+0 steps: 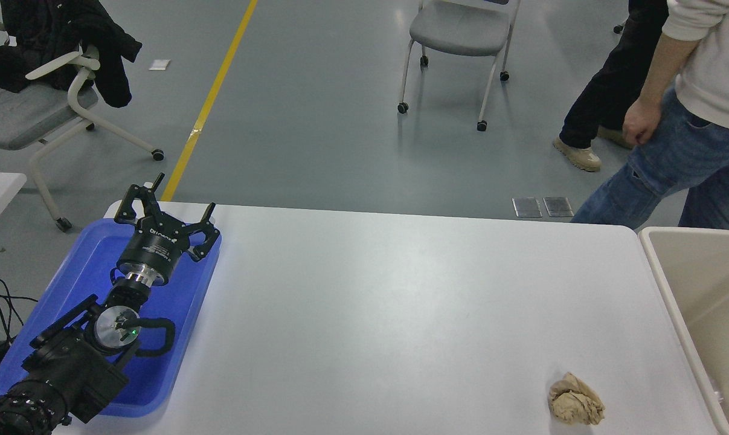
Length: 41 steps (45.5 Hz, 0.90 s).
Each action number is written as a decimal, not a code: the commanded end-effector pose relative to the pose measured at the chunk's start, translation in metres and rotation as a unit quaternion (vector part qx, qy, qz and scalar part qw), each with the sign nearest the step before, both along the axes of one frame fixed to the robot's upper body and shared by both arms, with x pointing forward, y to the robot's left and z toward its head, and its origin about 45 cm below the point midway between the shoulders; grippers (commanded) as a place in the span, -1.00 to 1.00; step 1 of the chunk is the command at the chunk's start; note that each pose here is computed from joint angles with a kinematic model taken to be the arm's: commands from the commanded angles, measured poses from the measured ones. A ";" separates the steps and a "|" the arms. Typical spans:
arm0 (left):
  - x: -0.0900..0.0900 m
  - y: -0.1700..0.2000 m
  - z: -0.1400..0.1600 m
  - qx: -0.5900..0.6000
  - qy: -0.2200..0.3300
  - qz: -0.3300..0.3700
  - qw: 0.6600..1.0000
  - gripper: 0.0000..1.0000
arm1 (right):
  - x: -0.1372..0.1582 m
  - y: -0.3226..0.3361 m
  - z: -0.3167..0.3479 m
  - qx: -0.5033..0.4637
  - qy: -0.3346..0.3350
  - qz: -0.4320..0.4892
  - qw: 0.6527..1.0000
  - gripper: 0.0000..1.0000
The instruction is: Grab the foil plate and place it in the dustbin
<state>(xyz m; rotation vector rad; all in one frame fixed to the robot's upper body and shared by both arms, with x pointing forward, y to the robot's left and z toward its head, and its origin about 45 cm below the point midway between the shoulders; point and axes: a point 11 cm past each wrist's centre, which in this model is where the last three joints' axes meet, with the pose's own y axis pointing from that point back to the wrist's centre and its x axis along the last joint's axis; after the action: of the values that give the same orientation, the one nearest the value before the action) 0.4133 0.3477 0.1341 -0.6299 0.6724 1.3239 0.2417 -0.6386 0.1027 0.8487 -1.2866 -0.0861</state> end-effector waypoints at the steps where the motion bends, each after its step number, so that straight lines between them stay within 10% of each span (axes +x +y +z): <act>1: 0.000 0.000 0.000 0.000 0.000 0.000 1.000 1.00 | -0.005 0.017 0.000 0.054 0.048 0.029 0.997 0.68; 7: 0.000 0.000 0.000 0.000 0.000 0.000 1.000 1.00 | -0.003 0.042 0.003 0.094 0.089 0.064 0.990 1.00; 41: 0.000 0.000 0.000 0.000 0.000 0.000 1.000 1.00 | 0.027 0.161 0.106 0.292 0.331 0.246 0.863 1.00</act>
<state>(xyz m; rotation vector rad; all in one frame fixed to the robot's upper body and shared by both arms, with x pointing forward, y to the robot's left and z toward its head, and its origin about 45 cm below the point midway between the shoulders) 0.4135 0.3477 0.1344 -0.6302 0.6720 1.3235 0.2578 -0.5141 0.1668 1.3787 -0.5933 -0.2863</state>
